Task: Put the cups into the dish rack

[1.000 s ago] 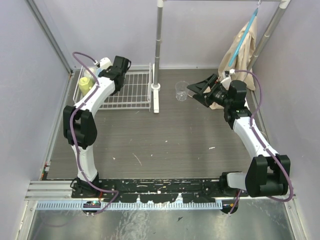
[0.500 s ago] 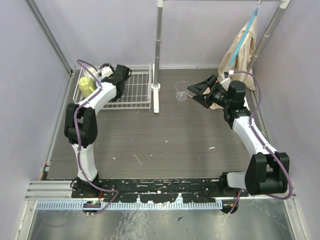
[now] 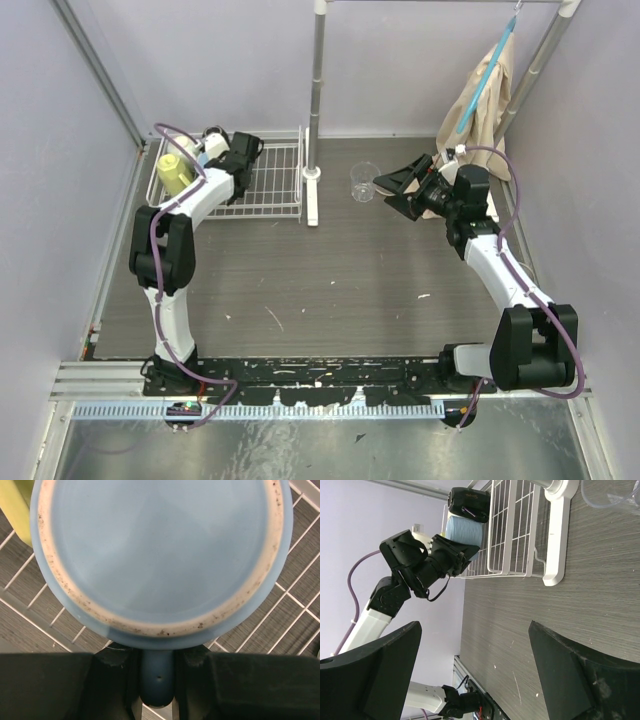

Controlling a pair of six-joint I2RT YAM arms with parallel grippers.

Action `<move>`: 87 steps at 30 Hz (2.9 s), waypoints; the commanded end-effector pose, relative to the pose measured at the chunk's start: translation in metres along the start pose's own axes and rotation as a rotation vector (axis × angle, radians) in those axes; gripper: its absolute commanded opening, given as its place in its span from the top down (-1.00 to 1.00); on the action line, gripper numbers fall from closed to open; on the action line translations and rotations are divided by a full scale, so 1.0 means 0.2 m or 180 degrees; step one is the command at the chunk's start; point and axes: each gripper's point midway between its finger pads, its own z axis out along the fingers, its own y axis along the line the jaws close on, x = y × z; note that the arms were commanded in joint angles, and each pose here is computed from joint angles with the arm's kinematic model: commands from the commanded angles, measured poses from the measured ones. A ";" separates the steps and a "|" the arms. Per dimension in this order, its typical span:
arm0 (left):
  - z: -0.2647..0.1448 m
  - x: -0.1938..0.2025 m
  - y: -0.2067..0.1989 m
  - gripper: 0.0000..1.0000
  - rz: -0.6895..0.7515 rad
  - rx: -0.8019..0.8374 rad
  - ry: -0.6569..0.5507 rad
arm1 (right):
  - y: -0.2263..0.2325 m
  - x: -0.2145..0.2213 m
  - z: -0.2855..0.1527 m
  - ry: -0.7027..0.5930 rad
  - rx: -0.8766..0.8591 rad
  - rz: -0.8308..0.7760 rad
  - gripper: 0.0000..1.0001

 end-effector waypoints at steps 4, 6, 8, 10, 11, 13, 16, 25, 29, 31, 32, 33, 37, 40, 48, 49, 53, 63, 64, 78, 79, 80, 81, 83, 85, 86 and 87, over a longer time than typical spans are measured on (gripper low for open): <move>-0.03 -0.18 0.04 1.00 -0.0360 -0.0302 -0.0375 | 0.03 -0.01 0.00 -0.0006 -0.0112 -0.0123 -0.89; -0.02 -0.18 0.04 1.00 -0.0356 -0.0363 -0.0353 | 0.03 -0.01 0.00 -0.0006 -0.0111 -0.0122 -0.89; -0.02 -0.17 0.05 1.00 -0.0377 -0.0428 -0.0317 | 0.02 -0.01 0.00 0.0000 -0.0102 -0.0114 -0.89; -0.02 -0.16 0.06 1.00 -0.0397 -0.0449 -0.0301 | 0.02 -0.01 0.00 0.0002 -0.0108 -0.0118 -0.89; -0.01 -0.15 0.06 1.00 -0.0421 -0.0451 -0.0295 | 0.03 -0.01 0.00 0.0001 -0.0110 -0.0120 -0.89; 0.00 -0.13 0.06 1.00 -0.0446 -0.0464 -0.0284 | 0.02 0.00 0.00 0.0002 -0.0108 -0.0120 -0.89; 0.02 -0.11 0.06 1.00 -0.0471 -0.0450 -0.0291 | 0.02 0.00 0.00 0.0008 -0.0103 -0.0113 -0.89; 0.05 -0.07 0.07 1.00 -0.0403 -0.0396 -0.0336 | 0.00 0.01 0.00 0.0023 -0.0083 -0.0090 -0.89; 0.07 -0.05 0.07 1.00 -0.0353 -0.0381 -0.0320 | 0.00 0.01 0.00 0.0026 -0.0080 -0.0082 -0.89; 0.07 -0.04 0.08 1.00 -0.0334 -0.0396 -0.0295 | 0.00 0.01 0.00 0.0025 -0.0080 -0.0085 -0.89; 0.07 -0.03 0.08 1.00 -0.0336 -0.0391 -0.0278 | 0.00 0.01 0.00 0.0023 -0.0075 -0.0084 -0.89; 0.07 -0.02 0.08 1.00 -0.0326 -0.0396 -0.0260 | 0.00 0.00 0.00 0.0026 -0.0062 -0.0077 -0.89; 0.06 -0.01 0.10 0.69 -0.0286 -0.0425 -0.0241 | -0.04 0.01 0.02 0.0085 0.0067 -0.0053 -0.89; 0.05 -0.01 0.10 0.36 -0.0272 -0.0398 -0.0248 | -0.05 0.00 0.02 0.0100 0.0140 -0.0072 -0.89; 0.04 0.00 0.10 -0.14 -0.0267 -0.0364 -0.0243 | -0.06 -0.01 0.02 0.0104 0.0198 -0.0097 -0.89; 0.03 -0.01 0.10 -0.19 -0.0263 -0.0351 -0.0250 | -0.07 -0.01 0.02 0.0105 0.0209 -0.0099 -0.89; -0.01 -0.02 0.09 -0.33 -0.0245 -0.0281 -0.0281 | -0.10 -0.04 0.03 0.0080 0.0348 -0.0201 -0.89; -0.14 -0.09 0.09 -0.58 -0.0286 -0.0045 -0.0306 | -0.38 -0.10 0.10 0.0066 0.1158 -0.0263 -0.67; -0.15 -0.11 0.09 -0.60 -0.0301 -0.0029 -0.0319 | -0.40 -0.10 0.11 0.0065 0.1213 -0.0267 -0.66; -0.46 -0.36 0.09 -0.71 -0.0276 0.0569 -0.0643 | -0.43 -0.16 0.35 -0.0533 0.1588 0.0021 -0.30; -0.49 -0.38 0.08 -0.72 -0.0210 0.0663 -0.0663 | -0.43 -0.20 0.35 -0.0657 0.1640 0.0115 -0.26; -0.53 -0.39 0.07 -0.73 -0.0155 0.0752 -0.0672 | -0.44 -0.23 0.36 -0.0745 0.1681 0.0176 -0.23; -0.57 -0.41 0.05 -0.73 -0.0107 0.0875 -0.0690 | -0.45 -0.25 0.37 -0.0805 0.1747 0.0243 -0.21; -0.63 -0.43 0.03 -0.73 -0.0029 0.1081 -0.0668 | -0.45 -0.30 0.41 -0.0866 0.1866 0.0332 -0.17; -0.69 -0.44 0.03 -0.73 0.0021 0.1245 -0.0655 | -0.46 -0.35 0.44 -0.0939 0.1985 0.0402 -0.11; -0.73 -0.46 0.03 -0.73 0.0026 0.1330 -0.0667 | -0.48 -0.36 0.46 -0.0950 0.2045 0.0430 -0.10; -0.75 -0.46 0.02 -0.73 0.0045 0.1397 -0.0678 | -0.48 -0.38 0.47 -0.0969 0.2078 0.0452 -0.09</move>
